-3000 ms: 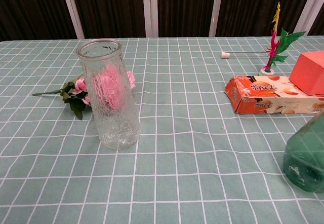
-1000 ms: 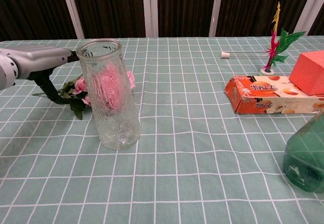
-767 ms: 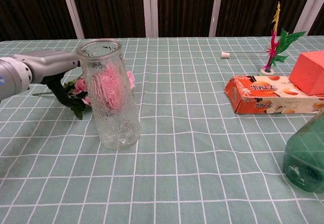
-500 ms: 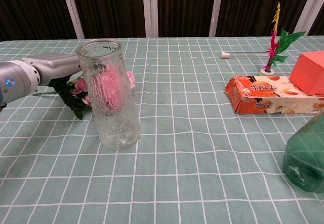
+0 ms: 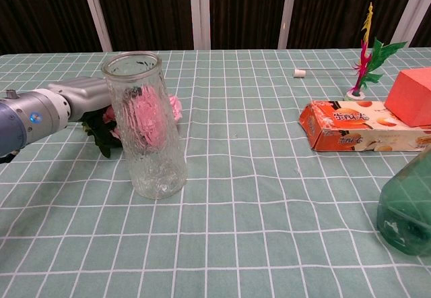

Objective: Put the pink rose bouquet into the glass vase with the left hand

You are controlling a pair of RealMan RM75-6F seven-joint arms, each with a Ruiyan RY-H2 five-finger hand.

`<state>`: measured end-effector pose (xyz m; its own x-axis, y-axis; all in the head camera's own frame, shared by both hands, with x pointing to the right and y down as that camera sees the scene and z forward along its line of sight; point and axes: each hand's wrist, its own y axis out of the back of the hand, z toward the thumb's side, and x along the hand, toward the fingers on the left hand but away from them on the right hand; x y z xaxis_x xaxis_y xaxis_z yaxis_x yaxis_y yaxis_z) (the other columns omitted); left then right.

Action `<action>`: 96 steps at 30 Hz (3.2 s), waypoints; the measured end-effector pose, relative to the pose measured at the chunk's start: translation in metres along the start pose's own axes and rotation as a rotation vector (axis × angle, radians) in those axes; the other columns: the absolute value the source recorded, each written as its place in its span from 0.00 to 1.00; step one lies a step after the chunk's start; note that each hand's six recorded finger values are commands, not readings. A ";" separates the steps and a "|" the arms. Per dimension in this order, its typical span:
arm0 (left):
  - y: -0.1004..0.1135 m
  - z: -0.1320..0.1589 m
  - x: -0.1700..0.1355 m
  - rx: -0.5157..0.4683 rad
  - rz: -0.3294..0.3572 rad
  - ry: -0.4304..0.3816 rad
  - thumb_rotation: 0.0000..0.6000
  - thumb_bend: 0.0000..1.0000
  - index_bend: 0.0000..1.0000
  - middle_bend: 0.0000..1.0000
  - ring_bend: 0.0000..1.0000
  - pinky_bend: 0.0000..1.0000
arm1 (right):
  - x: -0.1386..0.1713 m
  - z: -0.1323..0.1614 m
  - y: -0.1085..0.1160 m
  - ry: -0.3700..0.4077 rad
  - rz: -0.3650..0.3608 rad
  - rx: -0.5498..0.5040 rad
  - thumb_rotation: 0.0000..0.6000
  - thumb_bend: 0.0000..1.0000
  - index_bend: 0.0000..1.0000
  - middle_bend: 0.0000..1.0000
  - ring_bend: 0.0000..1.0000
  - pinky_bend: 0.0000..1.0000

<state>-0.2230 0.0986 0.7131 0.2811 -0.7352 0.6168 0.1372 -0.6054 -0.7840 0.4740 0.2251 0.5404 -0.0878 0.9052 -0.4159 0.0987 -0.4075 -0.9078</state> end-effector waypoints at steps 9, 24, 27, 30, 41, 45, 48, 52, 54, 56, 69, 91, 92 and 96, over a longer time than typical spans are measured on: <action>-0.001 0.005 0.003 0.023 0.048 -0.012 1.00 0.44 0.26 0.31 0.29 0.43 | 0.001 -0.001 0.001 0.000 -0.003 -0.005 1.00 0.21 0.09 0.05 0.02 0.00; 0.000 0.003 0.004 0.041 0.120 -0.003 1.00 0.45 0.32 0.39 0.34 0.49 | 0.003 -0.002 0.004 0.001 -0.007 -0.017 1.00 0.21 0.11 0.05 0.02 0.00; 0.002 -0.005 0.002 0.033 0.131 0.009 1.00 0.46 0.33 0.38 0.34 0.49 | 0.003 -0.002 0.004 0.003 -0.007 -0.018 1.00 0.21 0.11 0.05 0.02 0.00; 0.006 -0.012 0.001 0.014 0.147 0.021 1.00 0.48 0.33 0.38 0.34 0.49 | 0.004 -0.002 0.004 0.005 -0.008 -0.021 1.00 0.21 0.12 0.05 0.02 0.00; 0.055 -0.058 -0.028 -0.226 0.328 0.028 1.00 0.48 0.34 0.39 0.34 0.49 | 0.005 -0.003 0.007 0.010 -0.013 -0.036 1.00 0.21 0.12 0.05 0.02 0.00; 0.095 -0.093 -0.056 -0.309 0.438 0.034 1.00 0.48 0.34 0.39 0.34 0.49 | 0.005 -0.001 0.007 0.018 -0.009 -0.038 1.00 0.21 0.12 0.05 0.02 0.00; 0.116 -0.103 -0.075 -0.433 0.479 0.002 1.00 0.48 0.34 0.38 0.34 0.49 | 0.006 0.000 0.007 0.021 -0.012 -0.040 1.00 0.21 0.12 0.05 0.02 0.00; 0.136 -0.105 -0.096 -0.682 0.494 -0.082 1.00 0.48 0.34 0.38 0.34 0.49 | 0.007 0.002 0.008 0.025 -0.017 -0.041 1.00 0.21 0.12 0.05 0.02 0.00; 0.146 -0.106 -0.105 -0.795 0.496 -0.126 1.00 0.48 0.34 0.38 0.34 0.49 | 0.007 0.001 0.008 0.023 -0.016 -0.041 1.00 0.21 0.12 0.05 0.02 0.00; 0.159 -0.107 -0.116 -0.921 0.495 -0.178 1.00 0.48 0.34 0.38 0.34 0.49 | 0.006 0.000 0.007 0.020 -0.013 -0.041 1.00 0.21 0.12 0.05 0.02 0.00; 0.229 -0.080 -0.165 -1.394 0.427 -0.506 1.00 0.48 0.34 0.38 0.34 0.49 | 0.007 0.000 0.009 0.022 -0.019 -0.047 1.00 0.21 0.12 0.05 0.02 0.00; 0.202 0.001 -0.130 -1.434 0.252 -0.579 1.00 0.48 0.34 0.38 0.34 0.49 | 0.007 -0.003 0.010 0.020 -0.020 -0.052 1.00 0.21 0.12 0.05 0.02 0.00; 0.200 0.003 -0.129 -1.432 0.247 -0.576 1.00 0.48 0.34 0.38 0.34 0.49 | 0.007 -0.003 0.010 0.020 -0.021 -0.053 1.00 0.21 0.12 0.05 0.02 0.00; 0.190 0.009 -0.123 -1.430 0.218 -0.564 1.00 0.47 0.34 0.38 0.34 0.49 | 0.007 -0.004 0.012 0.017 -0.024 -0.056 1.00 0.21 0.12 0.05 0.02 0.00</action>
<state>-0.2231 0.0766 0.4877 0.5279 -0.8375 0.1411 -0.8491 -0.5239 0.0670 0.4789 0.2271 0.5273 -0.0743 0.9168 -0.3924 0.1525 -0.3784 -0.9130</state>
